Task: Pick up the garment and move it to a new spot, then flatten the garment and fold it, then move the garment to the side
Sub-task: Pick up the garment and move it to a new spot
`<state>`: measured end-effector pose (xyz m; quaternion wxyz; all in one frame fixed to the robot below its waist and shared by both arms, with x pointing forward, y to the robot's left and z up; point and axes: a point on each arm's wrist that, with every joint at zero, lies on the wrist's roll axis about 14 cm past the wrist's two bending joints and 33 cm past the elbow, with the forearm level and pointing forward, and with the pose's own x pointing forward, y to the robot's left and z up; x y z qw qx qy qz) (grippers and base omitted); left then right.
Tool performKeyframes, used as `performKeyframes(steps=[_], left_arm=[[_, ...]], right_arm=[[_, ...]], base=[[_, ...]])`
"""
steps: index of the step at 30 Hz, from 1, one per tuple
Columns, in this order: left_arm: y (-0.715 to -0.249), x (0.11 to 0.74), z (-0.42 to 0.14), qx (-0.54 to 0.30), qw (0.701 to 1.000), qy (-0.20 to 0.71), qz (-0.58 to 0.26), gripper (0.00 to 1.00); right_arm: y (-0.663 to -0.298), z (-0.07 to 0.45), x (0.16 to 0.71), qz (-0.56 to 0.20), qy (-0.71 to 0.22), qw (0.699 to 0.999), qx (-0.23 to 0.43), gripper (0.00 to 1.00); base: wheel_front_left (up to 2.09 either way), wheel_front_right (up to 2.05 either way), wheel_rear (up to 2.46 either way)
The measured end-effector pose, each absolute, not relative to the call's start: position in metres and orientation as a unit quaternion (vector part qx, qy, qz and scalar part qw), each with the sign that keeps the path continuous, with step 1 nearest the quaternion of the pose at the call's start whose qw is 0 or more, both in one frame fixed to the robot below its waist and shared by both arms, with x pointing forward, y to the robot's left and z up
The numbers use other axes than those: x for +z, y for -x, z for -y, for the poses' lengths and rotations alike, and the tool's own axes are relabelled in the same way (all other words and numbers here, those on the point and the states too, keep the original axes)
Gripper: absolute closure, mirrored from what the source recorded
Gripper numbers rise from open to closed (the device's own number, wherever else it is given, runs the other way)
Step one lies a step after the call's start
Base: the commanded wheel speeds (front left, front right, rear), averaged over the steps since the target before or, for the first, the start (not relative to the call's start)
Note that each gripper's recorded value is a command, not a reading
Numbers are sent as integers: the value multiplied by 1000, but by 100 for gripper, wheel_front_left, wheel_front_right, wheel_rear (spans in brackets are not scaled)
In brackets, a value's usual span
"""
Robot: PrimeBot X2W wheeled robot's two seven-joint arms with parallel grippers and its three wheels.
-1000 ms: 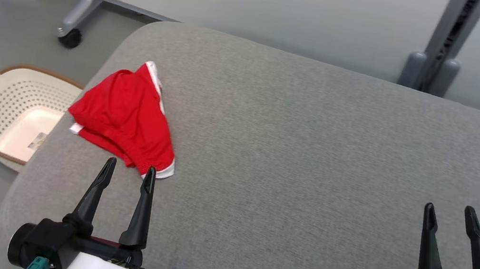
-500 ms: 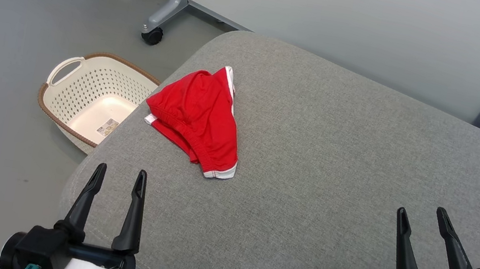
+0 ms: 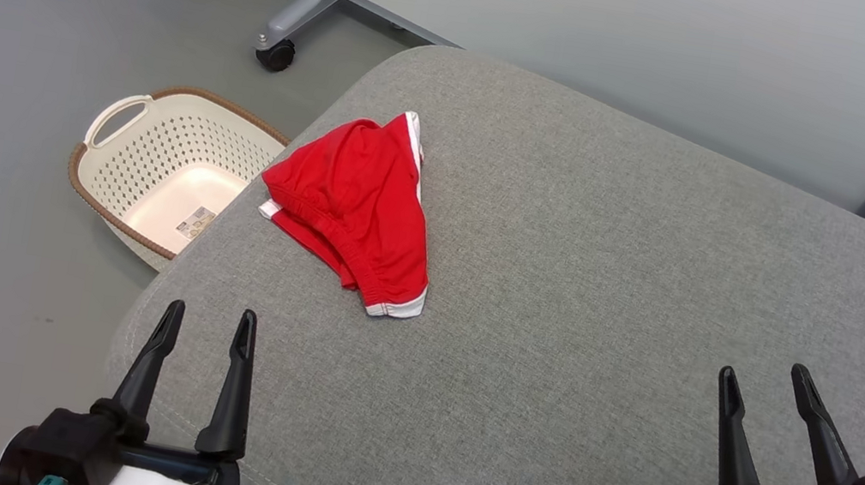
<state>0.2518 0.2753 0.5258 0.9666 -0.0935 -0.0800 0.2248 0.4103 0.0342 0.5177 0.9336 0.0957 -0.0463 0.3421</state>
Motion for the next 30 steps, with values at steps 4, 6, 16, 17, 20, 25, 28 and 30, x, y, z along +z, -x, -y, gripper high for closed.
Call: performKeyframes(steps=[4, 6, 16, 17, 20, 25, 28, 30], left_arm=[[-256, 526, -281, 225, 966, 96, 81, 0], [-263, 528, -286, 220, 967, 93, 85, 0], [-319, 527, -322, 166, 984, 38, 50, 0], [-328, 525, -328, 162, 985, 40, 34, 0], [-352, 509, -339, 143, 988, 44, -49, 0], [-388, 499, -346, 109, 982, 45, -149, 0], [-404, 499, -356, 102, 978, 17, -180, 0], [-411, 484, -354, 93, 972, 15, -217, 0]], right_arm=[[-408, -31, 515, 44, -93, 935, 340, 0], [-409, -27, 515, 46, -90, 936, 337, 0], [-422, -8, 508, 54, -66, 940, 330, 0], [-424, -7, 507, 54, -66, 941, 328, 0], [-427, -3, 505, 54, -63, 942, 325, 0], [-430, -2, 497, 49, -58, 941, 329, 0], [-433, -5, 497, 53, -59, 938, 336, 0], [-436, -4, 496, 55, -58, 938, 338, 0]], base=[[0, 0, 0], [0, 0, 0], [0, 0, 0], [0, 0, 0], [0, 0, 0], [0, 0, 0], [0, 0, 0], [0, 0, 0]])
